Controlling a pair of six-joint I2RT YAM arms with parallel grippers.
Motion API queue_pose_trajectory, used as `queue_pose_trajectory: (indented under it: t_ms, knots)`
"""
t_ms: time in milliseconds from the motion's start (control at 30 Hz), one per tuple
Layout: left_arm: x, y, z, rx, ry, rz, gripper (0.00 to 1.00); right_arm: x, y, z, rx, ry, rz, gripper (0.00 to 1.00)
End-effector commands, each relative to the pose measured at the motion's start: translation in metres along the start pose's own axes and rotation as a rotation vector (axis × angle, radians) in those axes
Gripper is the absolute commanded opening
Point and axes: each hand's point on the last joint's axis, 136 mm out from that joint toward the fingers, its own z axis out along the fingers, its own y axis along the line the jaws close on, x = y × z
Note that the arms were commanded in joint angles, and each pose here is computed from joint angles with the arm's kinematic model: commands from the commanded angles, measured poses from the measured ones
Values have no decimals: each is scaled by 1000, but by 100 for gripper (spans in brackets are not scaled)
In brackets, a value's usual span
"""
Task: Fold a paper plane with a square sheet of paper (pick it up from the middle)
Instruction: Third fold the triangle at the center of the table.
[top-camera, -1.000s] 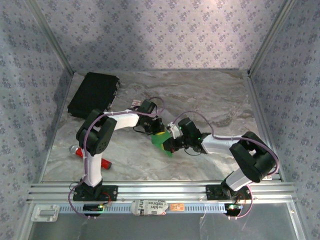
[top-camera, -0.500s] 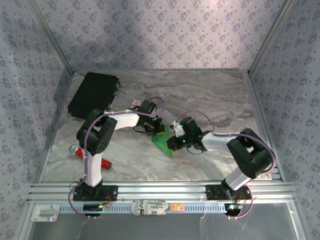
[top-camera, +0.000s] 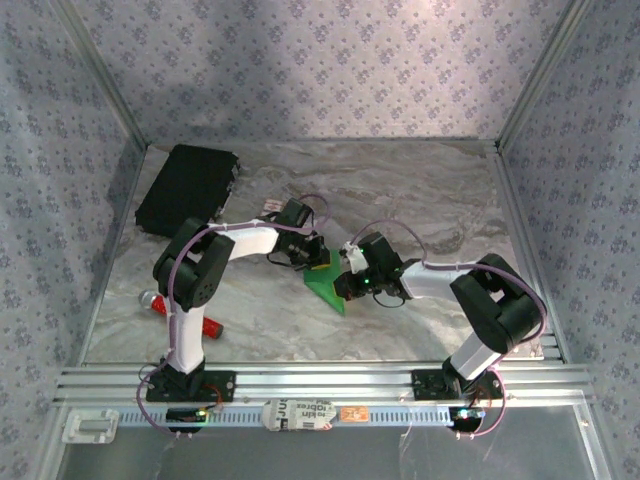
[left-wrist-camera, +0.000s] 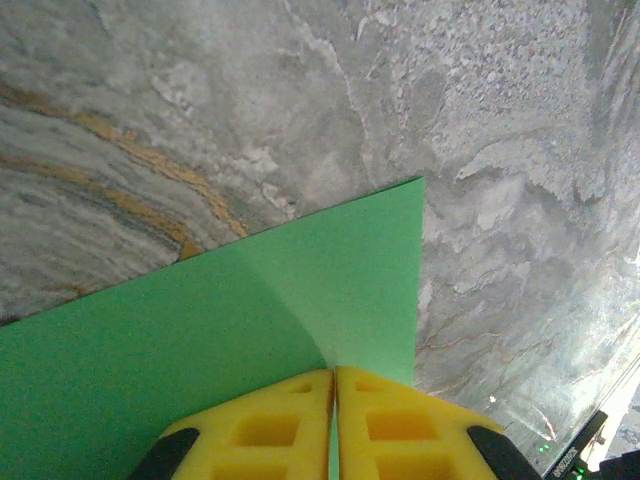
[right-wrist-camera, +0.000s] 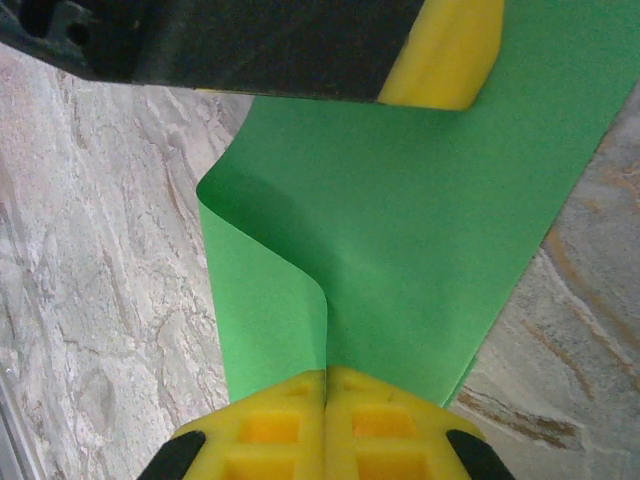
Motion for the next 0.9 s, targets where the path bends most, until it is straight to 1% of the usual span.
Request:
queue_pose_trajectory:
  t_ms: [0, 333, 633, 867]
  knots:
    - [14, 20, 12, -53, 46, -44, 10, -5, -4, 1, 24, 2, -6, 1]
    - [15, 22, 12, -56, 52, -46, 10, -11, -5, 2, 37, -9, -7, 1]
    - [14, 21, 11, -54, 47, -46, 10, -3, -11, -1, 65, -8, 1, 1]
    - [15, 21, 12, -53, 49, -47, 10, 0, -8, 0, 53, 4, 6, 1]
